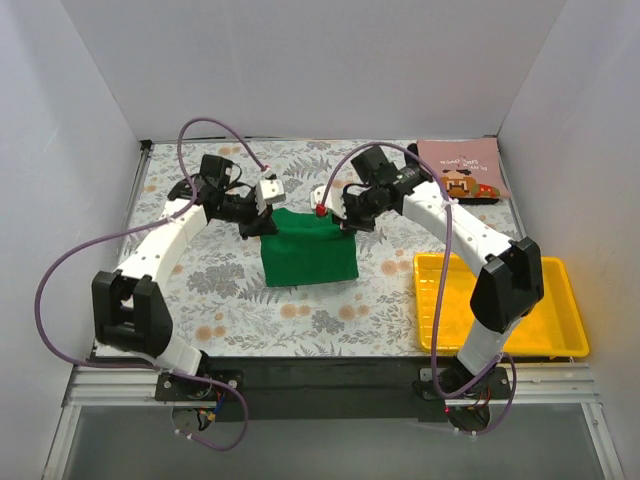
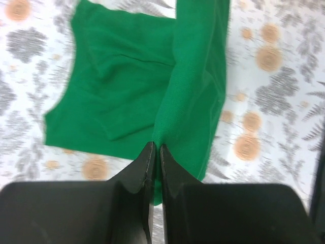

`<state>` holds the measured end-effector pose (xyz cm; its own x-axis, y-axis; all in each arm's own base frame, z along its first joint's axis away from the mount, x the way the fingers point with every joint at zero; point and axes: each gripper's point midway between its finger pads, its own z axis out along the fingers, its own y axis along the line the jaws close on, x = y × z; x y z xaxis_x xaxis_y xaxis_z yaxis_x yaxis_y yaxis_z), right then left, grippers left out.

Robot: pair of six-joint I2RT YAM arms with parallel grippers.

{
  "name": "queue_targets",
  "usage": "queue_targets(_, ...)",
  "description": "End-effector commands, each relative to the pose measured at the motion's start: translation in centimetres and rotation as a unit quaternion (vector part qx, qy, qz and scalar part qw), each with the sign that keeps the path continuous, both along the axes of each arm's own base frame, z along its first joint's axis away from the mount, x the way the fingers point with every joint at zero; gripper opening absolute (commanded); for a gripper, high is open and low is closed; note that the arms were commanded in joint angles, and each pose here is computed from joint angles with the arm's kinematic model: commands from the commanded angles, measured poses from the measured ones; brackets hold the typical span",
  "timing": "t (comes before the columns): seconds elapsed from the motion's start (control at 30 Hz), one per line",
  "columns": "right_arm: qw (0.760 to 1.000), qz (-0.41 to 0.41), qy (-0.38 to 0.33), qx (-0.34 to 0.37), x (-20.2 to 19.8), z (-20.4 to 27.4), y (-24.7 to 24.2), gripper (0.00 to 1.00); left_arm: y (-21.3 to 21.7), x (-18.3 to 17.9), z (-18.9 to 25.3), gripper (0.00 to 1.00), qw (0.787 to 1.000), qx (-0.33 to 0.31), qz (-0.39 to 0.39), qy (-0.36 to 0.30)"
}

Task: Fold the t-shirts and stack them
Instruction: Fold the tshirt

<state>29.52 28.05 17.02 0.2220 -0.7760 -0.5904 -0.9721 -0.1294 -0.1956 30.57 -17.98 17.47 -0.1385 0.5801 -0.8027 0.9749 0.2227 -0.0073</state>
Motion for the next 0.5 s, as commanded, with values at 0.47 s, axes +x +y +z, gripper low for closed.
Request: queue_targets(0.47, 0.999, 0.015, -0.035, -0.017, 16.2, -7.2, 1.1, 0.01, 0.8, 17.3, -5.9, 0.00, 0.997, -0.004, 0.059, -0.046)
